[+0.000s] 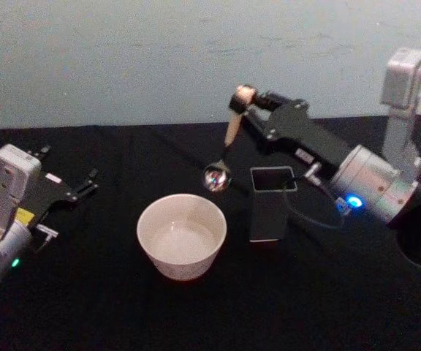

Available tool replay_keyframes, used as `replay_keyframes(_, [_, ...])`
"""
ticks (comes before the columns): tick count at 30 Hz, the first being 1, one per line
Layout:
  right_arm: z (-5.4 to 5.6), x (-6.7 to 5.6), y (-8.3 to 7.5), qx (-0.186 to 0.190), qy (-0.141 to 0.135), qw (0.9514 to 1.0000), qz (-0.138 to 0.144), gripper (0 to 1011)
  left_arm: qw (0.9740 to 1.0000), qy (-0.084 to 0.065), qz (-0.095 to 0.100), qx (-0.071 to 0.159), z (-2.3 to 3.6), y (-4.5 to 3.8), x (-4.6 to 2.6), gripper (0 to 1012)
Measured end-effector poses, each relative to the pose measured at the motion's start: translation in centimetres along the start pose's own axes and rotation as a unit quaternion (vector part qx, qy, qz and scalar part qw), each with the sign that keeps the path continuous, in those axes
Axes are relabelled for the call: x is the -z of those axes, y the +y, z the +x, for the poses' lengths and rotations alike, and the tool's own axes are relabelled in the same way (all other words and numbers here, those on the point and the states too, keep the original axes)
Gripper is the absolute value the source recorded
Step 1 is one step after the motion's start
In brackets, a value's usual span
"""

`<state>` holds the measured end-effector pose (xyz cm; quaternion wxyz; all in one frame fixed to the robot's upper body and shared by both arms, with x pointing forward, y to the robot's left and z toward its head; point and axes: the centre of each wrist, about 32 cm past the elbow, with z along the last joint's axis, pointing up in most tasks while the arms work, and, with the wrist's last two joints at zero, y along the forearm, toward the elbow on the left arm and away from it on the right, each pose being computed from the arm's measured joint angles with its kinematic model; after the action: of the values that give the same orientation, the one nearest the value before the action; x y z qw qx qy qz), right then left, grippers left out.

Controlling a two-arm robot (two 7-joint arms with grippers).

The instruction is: Pick up the stirring spoon with one hand, stir inside the cup, then place it back in its original position.

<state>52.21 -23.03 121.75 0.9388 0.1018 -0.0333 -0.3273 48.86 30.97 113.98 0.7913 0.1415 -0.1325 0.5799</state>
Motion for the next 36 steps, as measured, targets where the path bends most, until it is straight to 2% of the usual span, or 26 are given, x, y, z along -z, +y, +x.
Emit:
replay_keyframes(6, [-0.5,1.4,0.7,-0.028,-0.006,0.9992,-0.026,227,1.0,0.0,0.0,0.0,0.0,0.0,0.0,1001])
replay_keyframes(14, [-0.9,2.8,0.8,-0.065,-0.012,0.9964,-0.052,227,1.0,0.0,0.0,0.0,0.0,0.0,0.0,1001])
replay_keyframes(24, [-1.3,3.9,1.2,-0.1,-0.012,0.9918,-0.078,227,1.0,0.0,0.0,0.0,0.0,0.0,0.0,1001])
replay_keyframes(36, [-2.5,5.2,2.8,-0.137,-0.006,0.9855,-0.1,227,1.0,0.0,0.0,0.0,0.0,0.0,0.0,1001])
